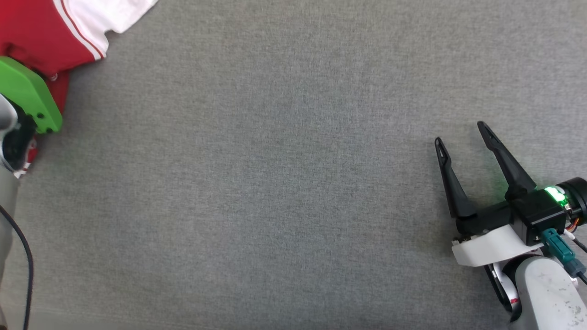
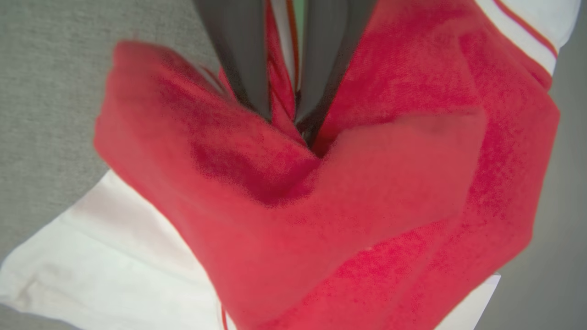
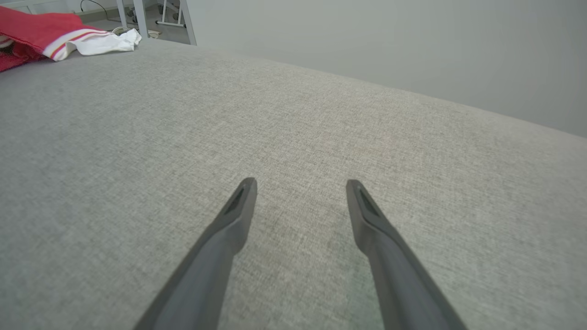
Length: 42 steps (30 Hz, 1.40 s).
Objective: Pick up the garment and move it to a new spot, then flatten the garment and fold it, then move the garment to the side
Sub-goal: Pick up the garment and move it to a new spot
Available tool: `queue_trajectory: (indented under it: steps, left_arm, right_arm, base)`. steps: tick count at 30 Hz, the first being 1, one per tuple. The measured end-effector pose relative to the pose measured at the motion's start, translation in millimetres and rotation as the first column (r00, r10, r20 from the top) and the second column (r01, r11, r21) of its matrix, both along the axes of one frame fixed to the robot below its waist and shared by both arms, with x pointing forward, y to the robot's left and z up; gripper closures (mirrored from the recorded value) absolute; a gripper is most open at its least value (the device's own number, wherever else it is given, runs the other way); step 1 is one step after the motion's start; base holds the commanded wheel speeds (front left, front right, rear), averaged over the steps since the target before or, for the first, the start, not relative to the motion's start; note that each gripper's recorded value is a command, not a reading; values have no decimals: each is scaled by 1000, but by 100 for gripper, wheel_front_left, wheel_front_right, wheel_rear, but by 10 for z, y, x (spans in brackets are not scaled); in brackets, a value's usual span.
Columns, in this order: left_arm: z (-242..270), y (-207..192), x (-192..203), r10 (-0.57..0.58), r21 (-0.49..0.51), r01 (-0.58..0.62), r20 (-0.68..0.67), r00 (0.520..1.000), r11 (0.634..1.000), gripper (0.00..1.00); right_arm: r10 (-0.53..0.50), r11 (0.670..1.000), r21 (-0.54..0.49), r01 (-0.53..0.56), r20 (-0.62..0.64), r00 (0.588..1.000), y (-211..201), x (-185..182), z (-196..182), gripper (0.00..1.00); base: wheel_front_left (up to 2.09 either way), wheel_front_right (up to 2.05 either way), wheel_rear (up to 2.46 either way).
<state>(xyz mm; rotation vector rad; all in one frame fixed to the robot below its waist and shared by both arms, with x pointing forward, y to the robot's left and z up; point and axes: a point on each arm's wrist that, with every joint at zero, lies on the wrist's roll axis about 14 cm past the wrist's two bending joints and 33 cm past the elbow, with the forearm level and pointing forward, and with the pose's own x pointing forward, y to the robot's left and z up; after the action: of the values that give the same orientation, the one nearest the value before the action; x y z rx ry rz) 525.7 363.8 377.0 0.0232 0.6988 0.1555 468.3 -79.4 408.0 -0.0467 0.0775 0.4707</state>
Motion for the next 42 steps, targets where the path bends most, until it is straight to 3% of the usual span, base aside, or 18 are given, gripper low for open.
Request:
queue_trajectory:
  steps: [10,20,29,35,42]
  left_arm:
    - [629,-385,-29,-138,46,131,262,955,990,100]
    - [1052,-1181,-251,-326,51,331,374,868,942,100]
    - [1270,-2288,-498,-472,-12,535,454,756,845,100]
    - [1438,-3215,-647,-548,-59,672,528,649,738,100]
    - [1561,-3960,-758,-598,-37,754,583,549,656,100]
  right_arm:
    - [-69,998,6,69,37,997,-139,-164,281,0]
    - [-180,984,16,179,124,976,-465,-332,720,0]
    - [-311,949,23,314,216,926,-962,-590,1105,0]
    - [-392,917,23,399,251,885,-1278,-810,1247,0]
    - [-465,877,23,479,287,838,-1578,-1000,1376,0]
  base:
    - [0,0,0]
    - [0,0,0]
    - [0,0,0]
    - [0,0,0]
    - [0,0,0]
